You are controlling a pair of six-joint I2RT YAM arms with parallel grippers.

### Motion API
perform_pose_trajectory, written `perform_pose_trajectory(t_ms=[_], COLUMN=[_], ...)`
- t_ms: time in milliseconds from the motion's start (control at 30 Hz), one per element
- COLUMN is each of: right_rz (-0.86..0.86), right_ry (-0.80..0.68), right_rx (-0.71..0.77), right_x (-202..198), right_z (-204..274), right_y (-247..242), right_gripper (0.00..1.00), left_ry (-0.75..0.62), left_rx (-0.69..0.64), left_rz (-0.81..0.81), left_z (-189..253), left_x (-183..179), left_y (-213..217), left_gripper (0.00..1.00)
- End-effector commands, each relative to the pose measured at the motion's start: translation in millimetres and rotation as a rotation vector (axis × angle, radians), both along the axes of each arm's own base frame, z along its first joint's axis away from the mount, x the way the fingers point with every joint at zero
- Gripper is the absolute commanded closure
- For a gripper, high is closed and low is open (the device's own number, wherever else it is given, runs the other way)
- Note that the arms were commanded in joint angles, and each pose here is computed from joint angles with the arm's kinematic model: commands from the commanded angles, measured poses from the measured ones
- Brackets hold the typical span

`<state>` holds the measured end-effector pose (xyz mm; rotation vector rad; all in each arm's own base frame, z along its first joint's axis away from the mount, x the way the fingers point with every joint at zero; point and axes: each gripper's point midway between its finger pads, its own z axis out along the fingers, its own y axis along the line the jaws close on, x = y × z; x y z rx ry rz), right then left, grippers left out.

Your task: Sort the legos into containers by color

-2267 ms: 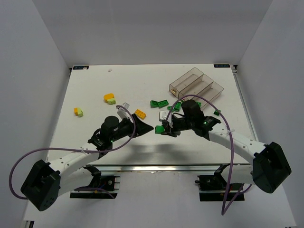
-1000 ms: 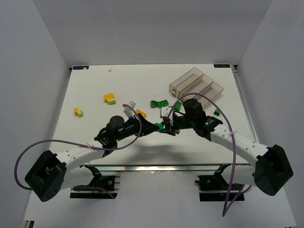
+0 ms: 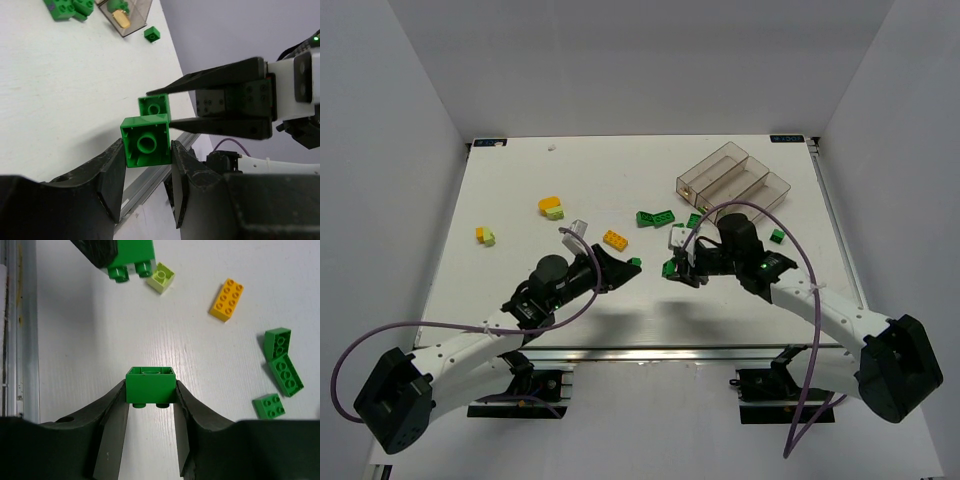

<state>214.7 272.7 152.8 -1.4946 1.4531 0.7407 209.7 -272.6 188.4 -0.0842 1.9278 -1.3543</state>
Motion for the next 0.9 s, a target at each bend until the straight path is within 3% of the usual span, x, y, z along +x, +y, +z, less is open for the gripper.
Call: perform_pose_trajectory(t_ms=[0, 133, 300, 467, 867], right_rz=[-0.137, -0.520, -0.746, -0.915, -1.077], right_ry=[0.004, -0.004, 0.035, 0.148, 0.259], right_rx=[0.015, 0.024, -0.003, -0.037, -0.067], right_x=[19.9, 94.8, 143.8, 170.8, 222.0], right_z=[6.3, 17.4, 21.1, 4.2, -22.2], right_y=[-13.8, -61.2, -112.1, -149.1, -190.2], right_gripper=[1.00, 1.00, 1.00, 1.00, 1.00], left_ry=[0.007, 0.009, 0.010, 0.017, 0.019], left_rx=[0.036, 0.037, 0.037, 0.039, 0.031], left_rz=[0.038, 0.041, 0.027, 0.014, 0.009], left_z=[-9.8, -9.4, -10.3, -12.3, -12.7], left_x=[2.1, 2.8, 1.8, 1.3, -0.6], left_y=[8.3, 8.7, 6.2, 3.5, 3.5], left_gripper=[1.00, 1.00, 1.00, 1.00, 1.00])
